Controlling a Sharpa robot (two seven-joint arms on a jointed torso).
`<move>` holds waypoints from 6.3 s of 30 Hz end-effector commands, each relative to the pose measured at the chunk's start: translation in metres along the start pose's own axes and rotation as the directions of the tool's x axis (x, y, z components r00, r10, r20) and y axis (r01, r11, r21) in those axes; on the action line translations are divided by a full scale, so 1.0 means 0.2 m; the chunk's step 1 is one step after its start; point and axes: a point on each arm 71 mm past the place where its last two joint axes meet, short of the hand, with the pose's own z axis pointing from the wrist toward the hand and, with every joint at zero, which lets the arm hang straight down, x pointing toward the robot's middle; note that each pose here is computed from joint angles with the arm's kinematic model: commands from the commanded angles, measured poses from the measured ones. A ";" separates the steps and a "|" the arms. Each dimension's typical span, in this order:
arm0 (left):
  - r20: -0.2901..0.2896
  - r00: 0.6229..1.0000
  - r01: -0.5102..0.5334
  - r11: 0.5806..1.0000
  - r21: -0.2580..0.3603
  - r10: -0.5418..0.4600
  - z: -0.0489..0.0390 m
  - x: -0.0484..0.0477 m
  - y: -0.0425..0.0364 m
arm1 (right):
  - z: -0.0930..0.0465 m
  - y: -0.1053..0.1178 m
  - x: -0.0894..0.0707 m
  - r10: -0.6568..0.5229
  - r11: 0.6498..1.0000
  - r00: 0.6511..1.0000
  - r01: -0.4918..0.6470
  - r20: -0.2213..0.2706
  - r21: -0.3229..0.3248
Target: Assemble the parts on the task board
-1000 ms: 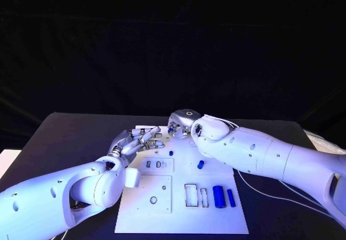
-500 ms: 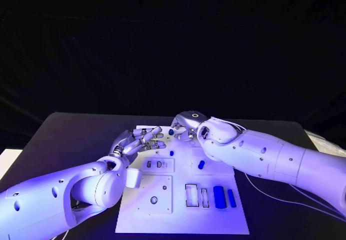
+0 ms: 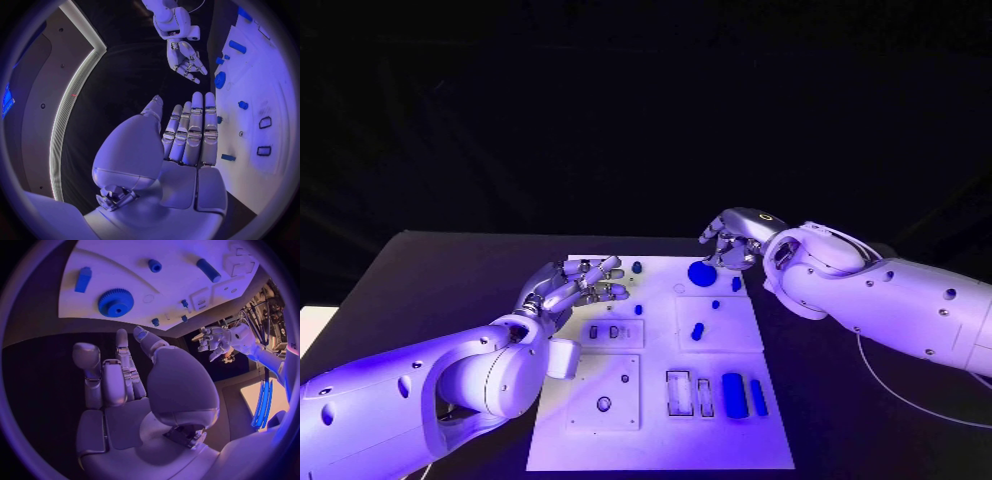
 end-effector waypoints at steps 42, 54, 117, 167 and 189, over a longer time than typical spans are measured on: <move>-0.019 1.000 0.009 1.000 -0.003 -0.009 0.020 0.008 0.009 | 0.09 -0.04 0.15 0.020 0.995 0.978 0.001 -0.205 0.100; -0.015 1.000 0.007 1.000 -0.001 -0.007 0.020 0.004 0.009 | 0.09 -0.05 0.14 0.017 0.995 0.981 0.003 -0.194 0.100; 0.012 1.000 -0.005 1.000 0.003 0.005 0.024 -0.051 0.011 | 0.14 0.41 0.19 -0.046 0.991 0.999 0.043 -0.027 -0.126; 0.015 1.000 -0.006 1.000 0.007 0.006 0.030 -0.063 0.012 | 0.20 0.56 0.40 -0.063 0.981 0.994 0.046 -0.086 -0.187; 0.019 1.000 -0.008 1.000 0.004 0.008 0.029 -0.071 0.012 | 0.14 0.48 0.34 0.015 0.985 1.000 -0.015 -0.004 -0.174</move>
